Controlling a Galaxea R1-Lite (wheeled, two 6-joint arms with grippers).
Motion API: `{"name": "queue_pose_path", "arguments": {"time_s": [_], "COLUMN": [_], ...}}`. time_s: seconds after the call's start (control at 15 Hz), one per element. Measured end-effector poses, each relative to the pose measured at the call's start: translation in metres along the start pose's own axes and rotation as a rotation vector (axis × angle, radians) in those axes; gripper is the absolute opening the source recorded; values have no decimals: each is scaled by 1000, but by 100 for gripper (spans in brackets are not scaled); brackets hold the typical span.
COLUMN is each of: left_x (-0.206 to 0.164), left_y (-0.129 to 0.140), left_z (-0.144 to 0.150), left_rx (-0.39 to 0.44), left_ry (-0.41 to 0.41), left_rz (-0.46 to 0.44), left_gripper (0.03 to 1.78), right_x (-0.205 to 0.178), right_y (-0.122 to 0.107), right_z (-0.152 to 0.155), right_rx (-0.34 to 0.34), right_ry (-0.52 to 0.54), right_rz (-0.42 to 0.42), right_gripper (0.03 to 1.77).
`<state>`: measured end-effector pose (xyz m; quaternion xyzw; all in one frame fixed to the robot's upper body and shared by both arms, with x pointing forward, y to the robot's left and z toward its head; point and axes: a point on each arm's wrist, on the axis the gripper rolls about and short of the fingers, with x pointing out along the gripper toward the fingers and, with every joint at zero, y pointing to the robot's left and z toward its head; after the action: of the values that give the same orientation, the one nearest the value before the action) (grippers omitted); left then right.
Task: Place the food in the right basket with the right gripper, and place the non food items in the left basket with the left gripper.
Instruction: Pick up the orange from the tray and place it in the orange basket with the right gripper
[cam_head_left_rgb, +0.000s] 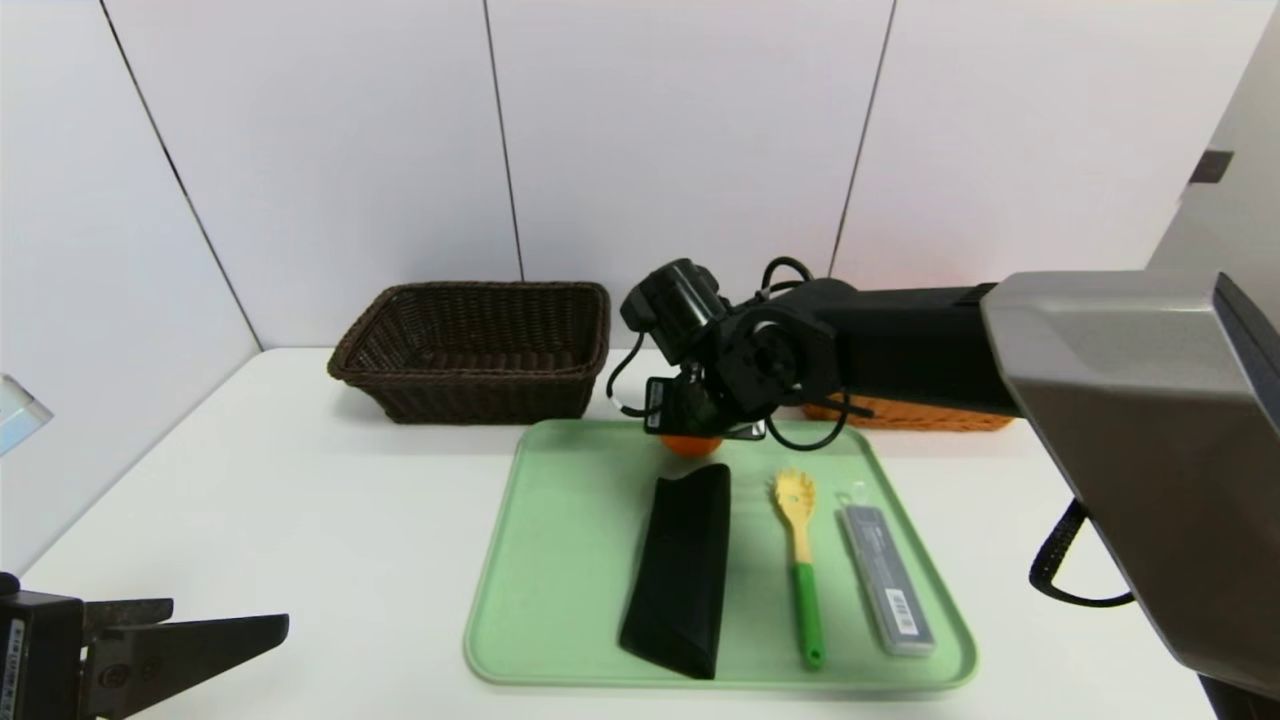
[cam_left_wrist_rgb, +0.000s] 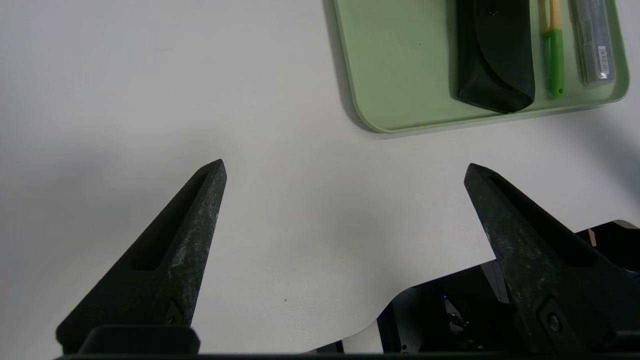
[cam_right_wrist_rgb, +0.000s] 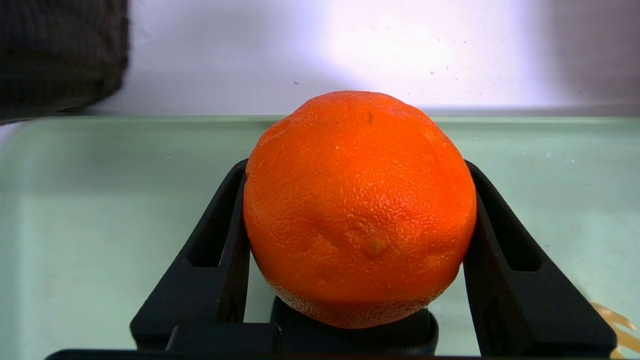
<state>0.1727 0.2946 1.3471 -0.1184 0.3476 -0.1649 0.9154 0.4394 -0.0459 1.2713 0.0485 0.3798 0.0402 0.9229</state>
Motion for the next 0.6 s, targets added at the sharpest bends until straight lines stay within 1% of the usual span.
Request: {"name": "queue_pose_path", "arguments": {"time_s": [0.2, 0.4, 0.53, 0.6], "left_x": [2, 6, 6, 6], "left_y": [1, 3, 3, 3], "left_z": [-2, -7, -7, -6], "left_rx": [-1, 0, 2, 11], "left_ry": [10, 31, 30, 29], "left_rz": [5, 16, 18, 19], "left_gripper": [169, 169, 169, 169], "right_x": [-34, -85, -117, -129], "right_y": [3, 2, -6, -15], "right_z": [12, 28, 39, 47], "right_rx": [15, 32, 28, 22], "right_ry": [-34, -81, -133, -168], "right_rz": [84, 213, 262, 267], "right_gripper": [114, 114, 114, 114]}}
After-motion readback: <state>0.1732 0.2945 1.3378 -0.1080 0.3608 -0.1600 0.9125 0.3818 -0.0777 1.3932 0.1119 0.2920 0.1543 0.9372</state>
